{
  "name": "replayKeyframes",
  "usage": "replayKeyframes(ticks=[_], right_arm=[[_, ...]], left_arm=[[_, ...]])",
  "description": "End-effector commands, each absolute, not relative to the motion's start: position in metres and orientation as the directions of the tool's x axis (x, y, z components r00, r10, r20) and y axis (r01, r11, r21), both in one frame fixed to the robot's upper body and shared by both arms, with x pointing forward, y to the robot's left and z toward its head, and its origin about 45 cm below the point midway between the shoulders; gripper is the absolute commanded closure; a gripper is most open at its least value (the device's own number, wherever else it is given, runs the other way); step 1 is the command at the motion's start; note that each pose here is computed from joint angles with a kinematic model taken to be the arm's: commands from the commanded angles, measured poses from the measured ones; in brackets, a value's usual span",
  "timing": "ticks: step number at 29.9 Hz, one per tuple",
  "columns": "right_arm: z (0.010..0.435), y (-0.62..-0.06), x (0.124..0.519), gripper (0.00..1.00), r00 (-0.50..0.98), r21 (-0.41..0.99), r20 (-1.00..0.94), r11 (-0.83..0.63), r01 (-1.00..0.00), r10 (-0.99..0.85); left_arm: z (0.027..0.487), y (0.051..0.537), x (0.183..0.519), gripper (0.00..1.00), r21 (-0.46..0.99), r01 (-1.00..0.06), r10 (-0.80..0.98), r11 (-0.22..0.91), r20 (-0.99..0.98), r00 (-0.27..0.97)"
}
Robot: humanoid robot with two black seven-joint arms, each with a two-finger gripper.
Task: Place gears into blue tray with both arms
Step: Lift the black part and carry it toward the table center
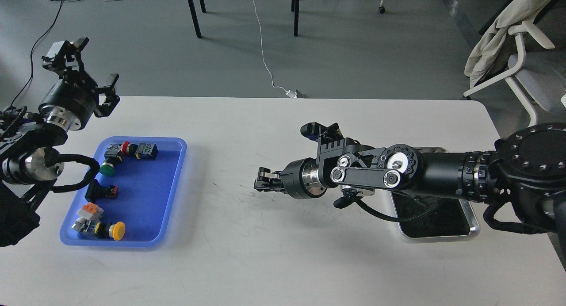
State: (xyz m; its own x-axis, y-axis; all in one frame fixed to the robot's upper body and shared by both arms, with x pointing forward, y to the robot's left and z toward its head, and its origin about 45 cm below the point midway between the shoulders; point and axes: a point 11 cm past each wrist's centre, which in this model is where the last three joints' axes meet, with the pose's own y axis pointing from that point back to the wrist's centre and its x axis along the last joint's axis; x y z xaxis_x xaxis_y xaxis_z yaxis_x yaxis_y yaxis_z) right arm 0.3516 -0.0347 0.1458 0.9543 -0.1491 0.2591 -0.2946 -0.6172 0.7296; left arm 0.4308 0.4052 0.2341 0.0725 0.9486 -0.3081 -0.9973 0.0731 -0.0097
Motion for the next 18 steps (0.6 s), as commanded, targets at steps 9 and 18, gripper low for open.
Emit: replayKeyframes(ticks=[9, 18], right_arm=[[0.127, -0.039, 0.338, 0.94, 0.964, 0.743, 0.212, -0.614, -0.265, -0.16], [0.125, -0.042, 0.339, 0.59, 0.959, 0.742, 0.223, -0.607, -0.282, -0.174]], left_arm=[[0.235, 0.406, 0.431, 0.02, -0.013, -0.997, 0.949, 0.071, -0.307, 0.072], [0.234, 0.403, 0.431, 0.02, -0.011, -0.997, 0.948, 0.078, -0.308, 0.078]])
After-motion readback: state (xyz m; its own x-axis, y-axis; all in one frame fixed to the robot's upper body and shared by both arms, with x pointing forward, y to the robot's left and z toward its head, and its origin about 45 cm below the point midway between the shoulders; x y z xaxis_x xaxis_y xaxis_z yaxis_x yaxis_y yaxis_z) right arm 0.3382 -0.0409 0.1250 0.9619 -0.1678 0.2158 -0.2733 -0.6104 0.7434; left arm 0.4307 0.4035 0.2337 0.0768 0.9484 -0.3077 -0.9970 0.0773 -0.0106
